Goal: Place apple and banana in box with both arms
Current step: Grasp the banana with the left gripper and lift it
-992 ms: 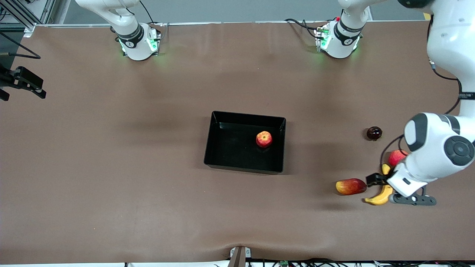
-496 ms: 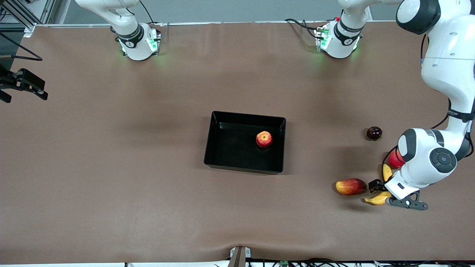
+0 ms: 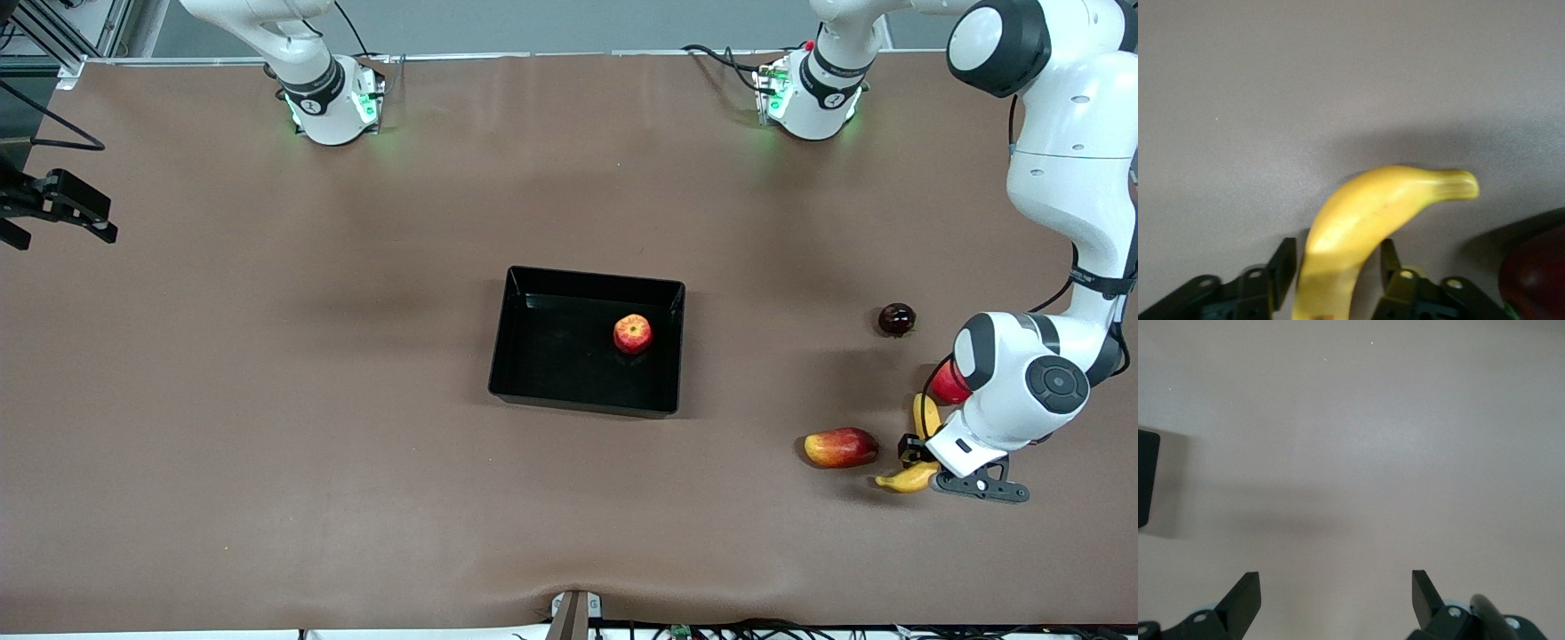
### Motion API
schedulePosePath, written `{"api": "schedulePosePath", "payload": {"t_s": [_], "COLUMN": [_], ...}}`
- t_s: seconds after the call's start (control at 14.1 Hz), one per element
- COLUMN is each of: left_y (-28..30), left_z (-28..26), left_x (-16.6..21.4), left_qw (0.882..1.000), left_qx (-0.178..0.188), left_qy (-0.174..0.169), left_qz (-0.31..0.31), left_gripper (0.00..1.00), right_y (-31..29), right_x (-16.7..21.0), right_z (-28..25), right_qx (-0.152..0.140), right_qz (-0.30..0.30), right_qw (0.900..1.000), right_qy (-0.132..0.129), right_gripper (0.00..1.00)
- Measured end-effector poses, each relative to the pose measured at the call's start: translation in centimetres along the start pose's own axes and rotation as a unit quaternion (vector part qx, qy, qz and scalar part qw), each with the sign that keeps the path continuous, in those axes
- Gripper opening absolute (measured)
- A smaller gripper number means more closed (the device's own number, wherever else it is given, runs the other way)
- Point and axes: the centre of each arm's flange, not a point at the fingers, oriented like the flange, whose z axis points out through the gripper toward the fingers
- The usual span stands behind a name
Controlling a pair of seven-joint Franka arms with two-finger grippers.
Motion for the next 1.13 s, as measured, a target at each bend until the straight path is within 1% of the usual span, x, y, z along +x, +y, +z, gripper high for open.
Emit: {"api": "schedulePosePath", "payload": {"t_s": [0.07, 0.14, 0.28, 0.43, 0.5, 0.64, 0.78, 0.92, 0.99, 1.13], "left_y": [-0.1, -0.1, 0.0, 0.7, 1.2, 2.5, 4.8, 8.1, 10.4, 14.9], "left_z": [-0.3, -1.0, -3.2, -6.8, -8.7, -12.7, -17.0, -20.6, -22.1, -24.0], "left_x": [0.3, 0.7, 2.0, 3.5, 4.1, 4.8, 5.5, 5.7, 5.6, 5.4], "left_qw": [1.000, 1.000, 0.999, 0.998, 0.998, 0.999, 0.999, 0.999, 0.998, 0.994], "left_qx": [0.001, 0.003, 0.006, 0.008, 0.008, 0.008, 0.002, -0.011, -0.020, -0.034], "left_qy": [0.006, 0.013, 0.032, 0.054, 0.053, 0.043, 0.035, 0.016, 0.002, -0.022], "left_qz": [0.000, 0.000, 0.002, 0.008, 0.012, 0.019, 0.006, -0.028, -0.052, -0.103], "left_gripper": [0.43, 0.36, 0.36, 0.36, 0.36, 0.36, 0.36, 0.36, 0.36, 0.36], "right_y": [0.0, 0.0, 0.1, 0.1, 0.1, 0.2, 0.2, 0.2, 0.2, 0.3], "right_x": [0.0, 0.0, 0.0, 0.0, 0.0, 0.0, 0.0, 0.0, 0.0, 0.0], "right_z": [0.0, 0.0, 0.0, 0.0, 0.0, 0.1, 0.1, 0.1, 0.1, 0.1], "right_qx": [0.000, 0.000, 0.000, 0.000, 0.000, 0.000, 0.000, 0.000, 0.000, 0.000], "right_qz": [0.000, 0.000, 0.001, 0.001, 0.001, 0.001, 0.002, 0.002, 0.002, 0.002], "right_qw": [1.000, 1.000, 1.000, 1.000, 1.000, 1.000, 1.000, 1.000, 1.000, 1.000], "right_qy": [0.000, 0.000, 0.000, 0.000, 0.000, -0.001, -0.001, -0.001, -0.001, -0.001], "right_gripper": [1.00, 1.00, 1.00, 1.00, 1.00, 1.00, 1.00, 1.00, 1.00, 1.00]}}
